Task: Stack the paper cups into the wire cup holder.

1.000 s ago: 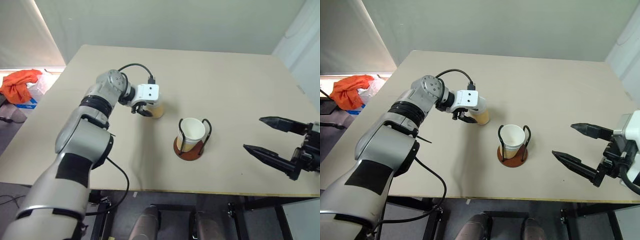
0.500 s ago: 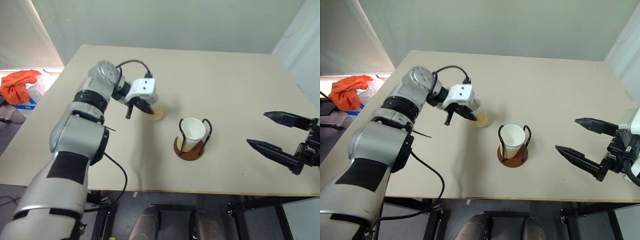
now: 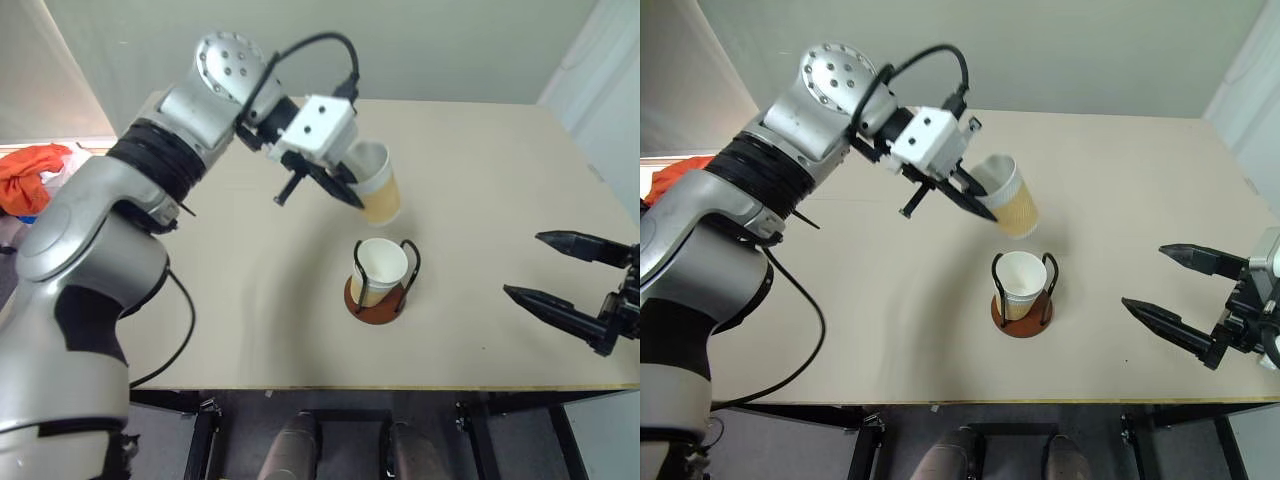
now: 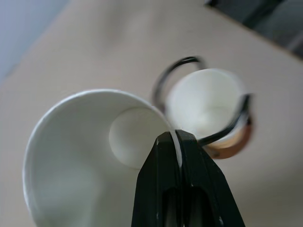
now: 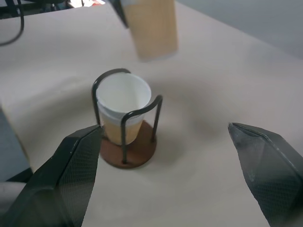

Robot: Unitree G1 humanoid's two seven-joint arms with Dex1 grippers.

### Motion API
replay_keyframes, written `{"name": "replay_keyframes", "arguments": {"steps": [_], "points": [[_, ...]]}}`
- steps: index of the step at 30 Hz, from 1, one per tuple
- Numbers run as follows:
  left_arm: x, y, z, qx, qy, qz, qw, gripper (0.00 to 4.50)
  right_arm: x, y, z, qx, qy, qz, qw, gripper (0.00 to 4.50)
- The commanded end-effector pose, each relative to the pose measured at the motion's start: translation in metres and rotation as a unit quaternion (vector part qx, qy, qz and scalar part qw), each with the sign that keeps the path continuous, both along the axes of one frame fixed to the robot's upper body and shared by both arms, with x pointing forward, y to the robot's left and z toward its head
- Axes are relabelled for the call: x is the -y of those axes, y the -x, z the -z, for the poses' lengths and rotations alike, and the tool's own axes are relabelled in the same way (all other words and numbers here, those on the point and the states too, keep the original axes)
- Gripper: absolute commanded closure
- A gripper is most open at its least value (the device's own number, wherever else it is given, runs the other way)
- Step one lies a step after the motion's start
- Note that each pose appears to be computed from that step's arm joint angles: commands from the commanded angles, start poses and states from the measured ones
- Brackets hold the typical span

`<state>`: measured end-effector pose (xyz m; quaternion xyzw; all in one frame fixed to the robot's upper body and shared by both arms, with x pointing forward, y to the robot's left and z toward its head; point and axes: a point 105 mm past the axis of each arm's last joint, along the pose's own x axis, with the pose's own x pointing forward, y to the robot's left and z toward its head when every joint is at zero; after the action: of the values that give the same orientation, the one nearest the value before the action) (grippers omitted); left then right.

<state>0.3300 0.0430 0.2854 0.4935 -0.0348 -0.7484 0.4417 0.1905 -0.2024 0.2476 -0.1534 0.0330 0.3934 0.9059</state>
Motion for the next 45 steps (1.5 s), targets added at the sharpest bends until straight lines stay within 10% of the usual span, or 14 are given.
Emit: {"name": "replay_keyframes", "arguments": {"steps": [1,16,30,32,39,45], "points": [[0.005,0.014,-0.011,0.009,-0.007,0.049,0.999,4.47,-0.001,0.007,-0.006,0.020,0.007,0.000,1.000,0.00],[0.015,0.020,0.006,0.010,-0.051,0.091,0.994,4.47,-0.007,0.007,-0.004,0.026,0.002,0.013,1.000,0.00],[0.021,0.015,-0.001,0.023,-0.031,0.082,0.996,0.03,-0.011,0.001,-0.003,0.024,-0.001,-0.001,1.000,0.00],[0.017,0.014,-0.013,0.020,-0.004,0.067,0.998,0.03,-0.013,-0.004,-0.003,0.019,-0.003,-0.016,1.000,0.00],[-0.054,0.008,-0.045,-0.073,0.134,-0.073,0.986,0.03,-0.019,-0.042,-0.003,-0.001,-0.035,-0.098,0.995,0.00],[-0.172,0.020,-0.015,-0.182,0.203,-0.285,0.919,0.03,0.016,-0.070,0.009,-0.066,-0.092,-0.123,0.986,0.00]]}}
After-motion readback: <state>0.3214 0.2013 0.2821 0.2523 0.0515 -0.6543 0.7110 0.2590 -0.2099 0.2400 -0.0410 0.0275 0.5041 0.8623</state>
